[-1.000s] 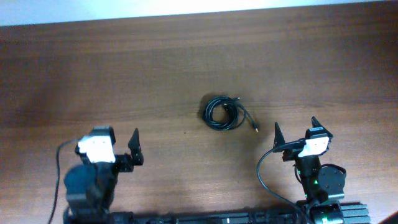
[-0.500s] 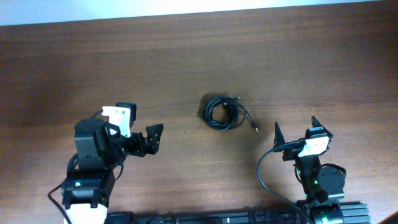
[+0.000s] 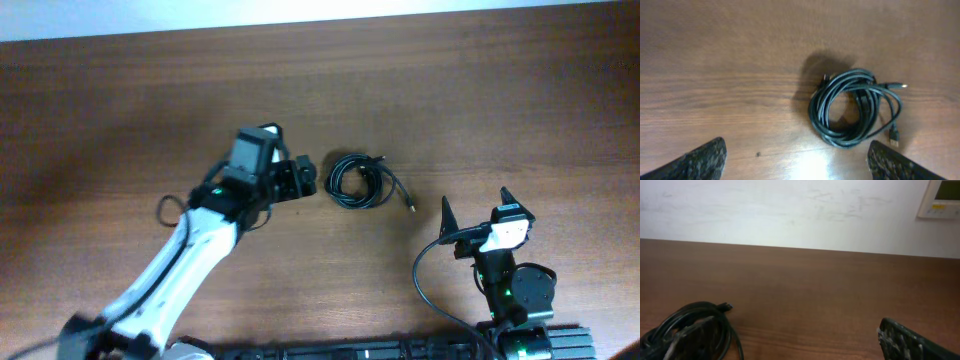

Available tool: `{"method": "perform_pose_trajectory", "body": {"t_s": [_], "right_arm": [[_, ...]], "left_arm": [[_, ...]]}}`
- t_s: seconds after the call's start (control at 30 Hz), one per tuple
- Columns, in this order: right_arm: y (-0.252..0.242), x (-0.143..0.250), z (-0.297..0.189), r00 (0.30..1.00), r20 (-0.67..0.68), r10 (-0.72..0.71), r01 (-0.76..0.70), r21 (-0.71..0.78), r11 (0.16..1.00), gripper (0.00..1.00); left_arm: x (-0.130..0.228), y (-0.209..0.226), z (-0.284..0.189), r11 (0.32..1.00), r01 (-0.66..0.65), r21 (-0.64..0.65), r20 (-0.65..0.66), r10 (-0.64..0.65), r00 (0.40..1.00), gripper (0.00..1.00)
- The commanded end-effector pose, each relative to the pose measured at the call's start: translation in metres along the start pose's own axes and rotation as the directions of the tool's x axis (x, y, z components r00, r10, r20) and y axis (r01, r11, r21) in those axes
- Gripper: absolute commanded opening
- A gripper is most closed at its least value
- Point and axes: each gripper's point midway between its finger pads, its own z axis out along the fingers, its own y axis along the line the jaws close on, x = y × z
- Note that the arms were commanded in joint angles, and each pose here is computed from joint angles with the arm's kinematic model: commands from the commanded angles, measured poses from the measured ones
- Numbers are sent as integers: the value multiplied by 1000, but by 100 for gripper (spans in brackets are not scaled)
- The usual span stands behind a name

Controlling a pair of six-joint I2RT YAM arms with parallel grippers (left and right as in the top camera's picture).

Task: Untangle cables
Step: 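Reach the left gripper forward to the coiled black cable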

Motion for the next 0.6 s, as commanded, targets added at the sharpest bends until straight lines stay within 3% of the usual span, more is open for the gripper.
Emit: {"method": "perform_pose_trajectory", "body": {"t_s": [0.0,0.13,0.57], "right_arm": [[1,3,0,1000,-2,1,-1,0,1000,100],[1,3,0,1000,-2,1,-1,0,1000,100],[1,3,0,1000,-2,1,-1,0,1000,100]], "left_arm": [[31,-35,40,996,12,85,-112,-2,994,93],[58,-58,64,991,-54,125,-154,73,985,95],[64,-63,75,994,-65,84,-124,75,990,95]]}}
